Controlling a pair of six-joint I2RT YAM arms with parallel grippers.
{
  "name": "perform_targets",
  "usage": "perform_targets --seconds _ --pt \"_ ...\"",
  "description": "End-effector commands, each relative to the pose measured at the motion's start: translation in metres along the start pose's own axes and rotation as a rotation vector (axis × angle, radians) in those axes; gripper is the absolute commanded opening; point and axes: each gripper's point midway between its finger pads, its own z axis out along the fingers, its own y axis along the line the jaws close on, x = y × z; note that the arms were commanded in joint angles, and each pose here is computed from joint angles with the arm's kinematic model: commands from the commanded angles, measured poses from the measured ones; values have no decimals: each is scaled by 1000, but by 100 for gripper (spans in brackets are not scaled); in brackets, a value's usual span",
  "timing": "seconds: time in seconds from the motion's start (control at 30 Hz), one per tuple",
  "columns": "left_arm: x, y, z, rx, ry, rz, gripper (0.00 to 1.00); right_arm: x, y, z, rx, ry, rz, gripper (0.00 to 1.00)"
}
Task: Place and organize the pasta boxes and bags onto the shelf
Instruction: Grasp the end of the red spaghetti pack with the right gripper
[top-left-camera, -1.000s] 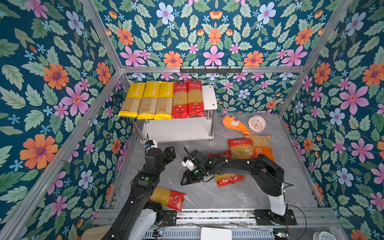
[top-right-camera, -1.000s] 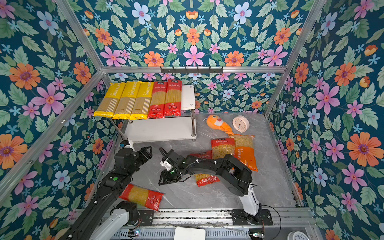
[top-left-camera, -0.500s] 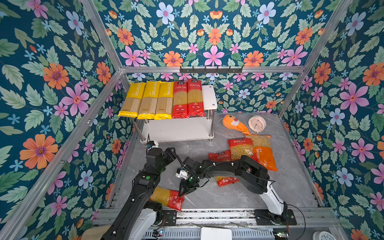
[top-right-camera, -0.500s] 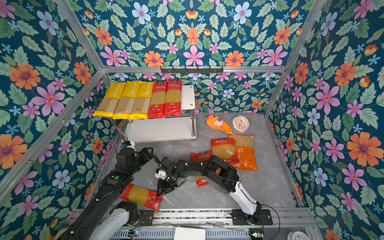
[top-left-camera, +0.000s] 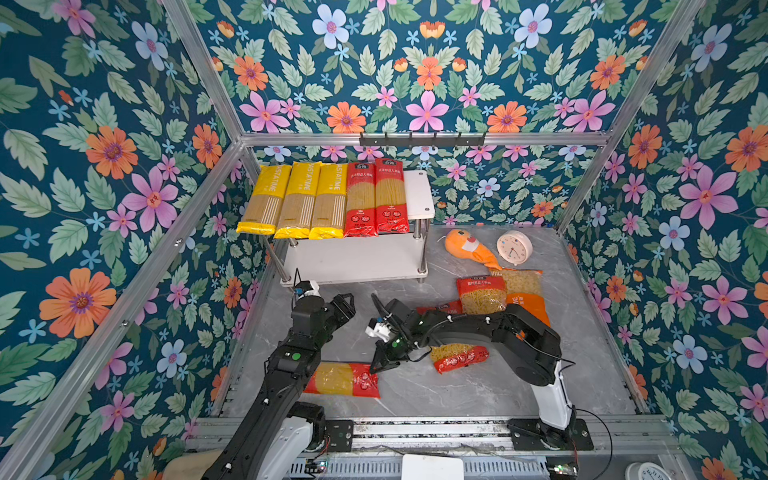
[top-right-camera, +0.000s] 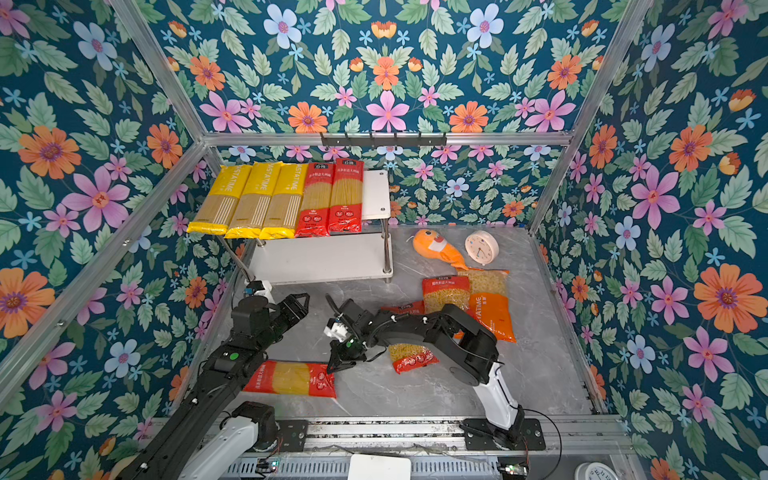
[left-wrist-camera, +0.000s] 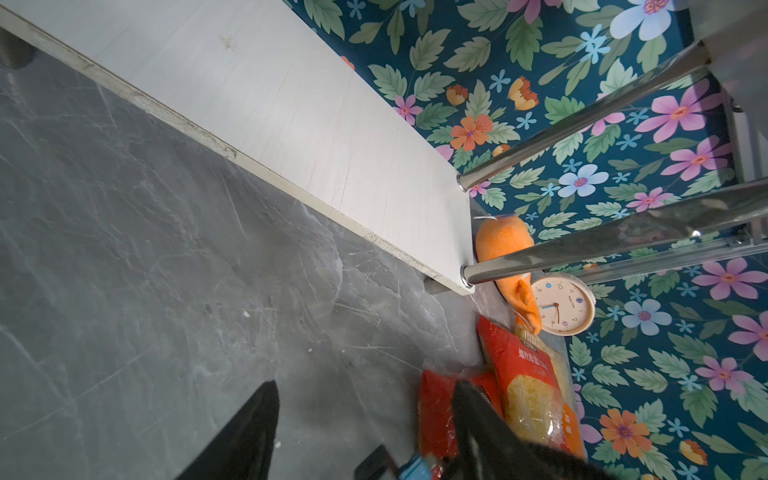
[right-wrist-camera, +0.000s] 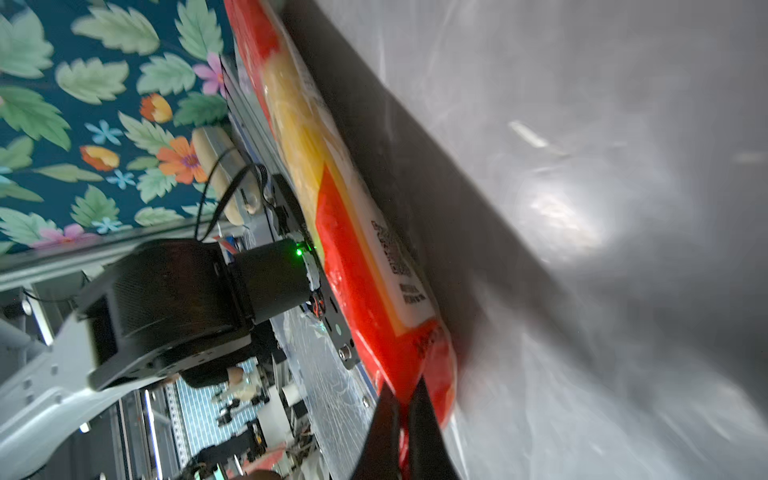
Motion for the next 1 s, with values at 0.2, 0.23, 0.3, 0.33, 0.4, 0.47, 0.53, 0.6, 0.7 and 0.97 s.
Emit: perform_targets --seconds 0.2,0.23,0.3,0.33,0.4,0.47,0.53,0.6,0.7,0.97 --pt "27 -20 12 88 57 4 68 3 -53 -68 110 -233 208 3" --pt "32 -21 14 84 66 12 68 11 -53 -66 107 -227 227 4" --pt "43 -23 16 79 83 32 68 28 -39 -53 75 -182 214 9" --pt "49 -23 16 70 90 42 68 37 -29 -47 75 -133 185 16" --pt "59 -19 16 47 100 54 68 48 -23 -47 120 -75 144 26" --pt "69 -10 13 14 111 58 68 40 -30 -58 177 -106 113 37" --pt "79 7 9 -33 116 42 68 27 -42 -69 243 -148 98 48" --pt "89 21 4 -75 120 35 66 13 -42 -68 241 -160 73 54" --pt "109 45 -3 -152 143 24 65 -2 -37 -52 224 -133 38 58" --pt "141 69 -13 -208 165 13 64 -12 -41 -7 203 -33 6 59"
